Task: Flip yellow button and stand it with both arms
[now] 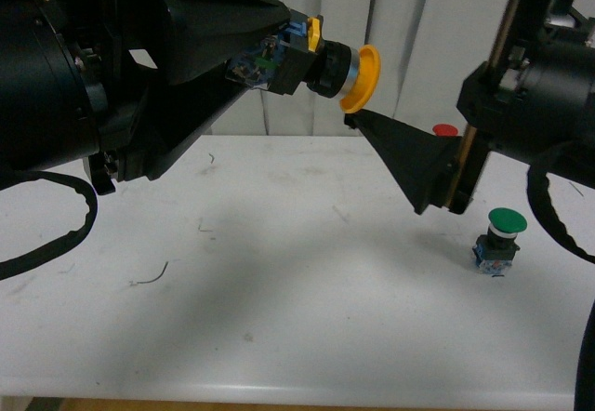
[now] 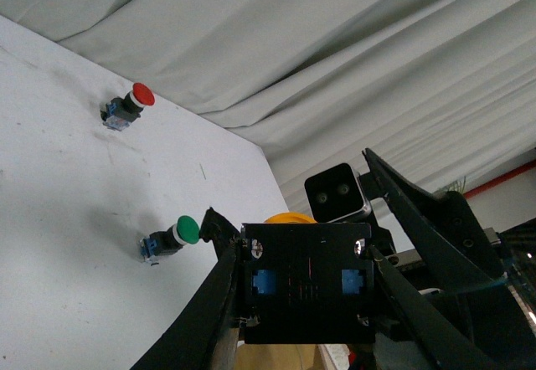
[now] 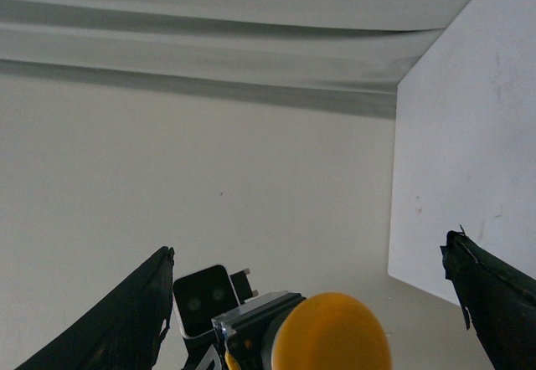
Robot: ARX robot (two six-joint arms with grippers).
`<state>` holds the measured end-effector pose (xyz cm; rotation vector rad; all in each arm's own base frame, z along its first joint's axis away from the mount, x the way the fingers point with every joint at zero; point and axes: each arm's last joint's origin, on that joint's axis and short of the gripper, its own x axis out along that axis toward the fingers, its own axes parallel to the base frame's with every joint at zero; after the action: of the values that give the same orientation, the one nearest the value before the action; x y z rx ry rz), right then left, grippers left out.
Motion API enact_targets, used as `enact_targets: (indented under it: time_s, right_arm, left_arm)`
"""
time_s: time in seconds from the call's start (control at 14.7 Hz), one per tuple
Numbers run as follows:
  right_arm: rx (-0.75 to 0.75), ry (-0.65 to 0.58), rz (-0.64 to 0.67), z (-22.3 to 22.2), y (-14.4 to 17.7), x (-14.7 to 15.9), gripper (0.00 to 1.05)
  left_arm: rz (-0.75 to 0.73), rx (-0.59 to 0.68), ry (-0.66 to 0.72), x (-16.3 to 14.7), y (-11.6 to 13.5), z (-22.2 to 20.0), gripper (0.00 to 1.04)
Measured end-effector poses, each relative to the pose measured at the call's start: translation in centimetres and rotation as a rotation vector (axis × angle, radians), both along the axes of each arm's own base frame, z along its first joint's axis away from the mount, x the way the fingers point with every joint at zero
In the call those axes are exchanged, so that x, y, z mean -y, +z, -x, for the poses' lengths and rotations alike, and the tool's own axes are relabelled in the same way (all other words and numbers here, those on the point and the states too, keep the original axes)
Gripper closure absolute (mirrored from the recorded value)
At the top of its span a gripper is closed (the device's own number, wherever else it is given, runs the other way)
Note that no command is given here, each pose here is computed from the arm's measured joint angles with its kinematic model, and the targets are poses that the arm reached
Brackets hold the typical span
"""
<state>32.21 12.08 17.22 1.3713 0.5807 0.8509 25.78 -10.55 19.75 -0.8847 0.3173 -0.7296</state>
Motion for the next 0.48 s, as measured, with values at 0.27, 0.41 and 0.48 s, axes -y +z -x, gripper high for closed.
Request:
enact_targets:
  time_s: [0.27, 0.41, 0.48]
  right_arm:
    - [0.030, 0.070, 0.010, 1.0, 0.2, -2.7, 0.06]
    - [0.035, 0.065, 0.014, 0.9, 0.2, -2.7, 0.07]
    - [0.037, 0.065, 0.014, 0.9, 0.3, -2.7, 0.14]
  left_arm:
    - [0.003, 0.010, 0.007, -0.4, 0.3, 0.0, 0.69]
    - [0.003, 0.012, 0.009, -0.4, 0.3, 0.0, 0.69]
    - [0.005, 0.016, 0.008, -0.4, 0.4, 0.0, 0.69]
